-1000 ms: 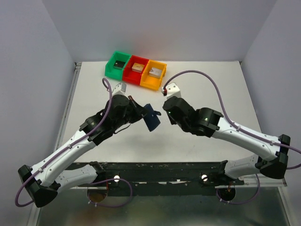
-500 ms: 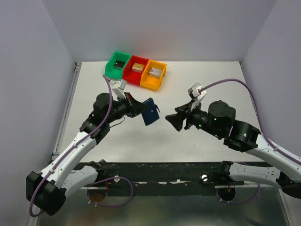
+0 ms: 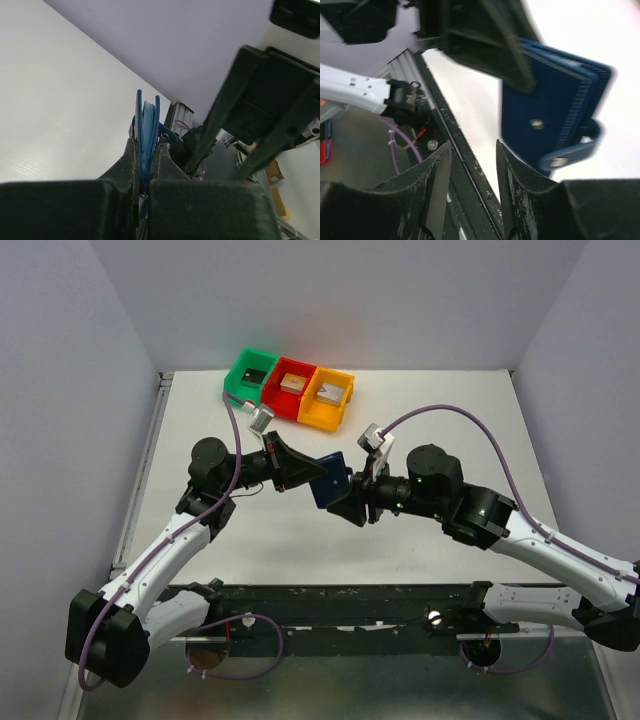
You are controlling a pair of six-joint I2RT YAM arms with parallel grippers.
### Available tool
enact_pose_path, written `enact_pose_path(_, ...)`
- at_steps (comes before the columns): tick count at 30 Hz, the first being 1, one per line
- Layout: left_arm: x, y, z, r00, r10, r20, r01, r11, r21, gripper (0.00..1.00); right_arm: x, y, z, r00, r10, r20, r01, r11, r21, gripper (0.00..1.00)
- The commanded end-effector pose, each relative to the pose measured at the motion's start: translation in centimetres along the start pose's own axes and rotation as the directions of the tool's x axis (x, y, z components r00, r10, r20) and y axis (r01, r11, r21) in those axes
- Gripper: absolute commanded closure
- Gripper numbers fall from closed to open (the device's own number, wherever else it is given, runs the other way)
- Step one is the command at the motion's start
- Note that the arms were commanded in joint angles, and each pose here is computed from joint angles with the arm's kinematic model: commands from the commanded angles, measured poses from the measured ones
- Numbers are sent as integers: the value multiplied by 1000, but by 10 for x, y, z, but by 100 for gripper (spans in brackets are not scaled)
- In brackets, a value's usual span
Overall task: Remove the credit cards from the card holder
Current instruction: Open the card holder.
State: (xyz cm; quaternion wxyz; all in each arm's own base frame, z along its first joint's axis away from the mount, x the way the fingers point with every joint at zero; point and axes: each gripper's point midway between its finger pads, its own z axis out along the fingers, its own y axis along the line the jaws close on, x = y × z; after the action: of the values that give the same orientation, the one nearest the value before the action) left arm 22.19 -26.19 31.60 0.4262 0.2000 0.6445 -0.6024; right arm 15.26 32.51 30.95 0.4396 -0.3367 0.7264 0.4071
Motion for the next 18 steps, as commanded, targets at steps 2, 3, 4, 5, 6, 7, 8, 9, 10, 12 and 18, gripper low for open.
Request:
enact_pose_path(2,-6,-35,-8,992,123,-10,-120,981,155,100,-5,-29,-6,995,93,34,-94,995,33,54)
enact_pose_path(3,-5,-36,-9,992,126,-13,-123,980,159,100,-3,-33,-7,994,103,35,-104,994,41,55)
enact_pose_path(4,-5,-37,-10,991,130,-16,-125,978,165,100,-4,-38,-9,994,106,42,-108,993,53,55)
enact_pose_path(5,-4,-38,-11,991,130,-20,-125,977,171,100,-5,-39,-11,993,105,52,-108,993,54,55)
enact_pose_path(6,-3,-38,-11,991,133,-25,-126,976,177,100,-5,-40,-12,993,105,57,-108,993,49,55)
enact_pose_path(7,-2,-40,-12,990,137,-28,-129,974,188,100,-5,-40,-13,993,107,58,-110,993,46,55)
enact_pose_path(8,-2,-42,-12,990,140,-28,-132,970,202,100,-5,-39,-13,993,107,59,-109,993,43,55)
enact_pose_path(9,-2,-45,-13,989,145,-29,-136,966,219,100,-5,-40,-13,993,106,58,-109,993,41,55)
enact_pose_path(10,-3,-49,-14,988,153,-29,-141,961,239,100,-4,-40,-12,992,110,55,-113,993,40,55)
enact_pose_path(12,-3,-56,-16,986,164,-32,-149,949,277,100,-4,-39,-11,992,113,57,-115,993,30,56)
enact_pose_path(18,0,-70,-21,979,199,-42,-170,917,361,100,-6,-39,-15,989,131,76,-131,991,3,55)
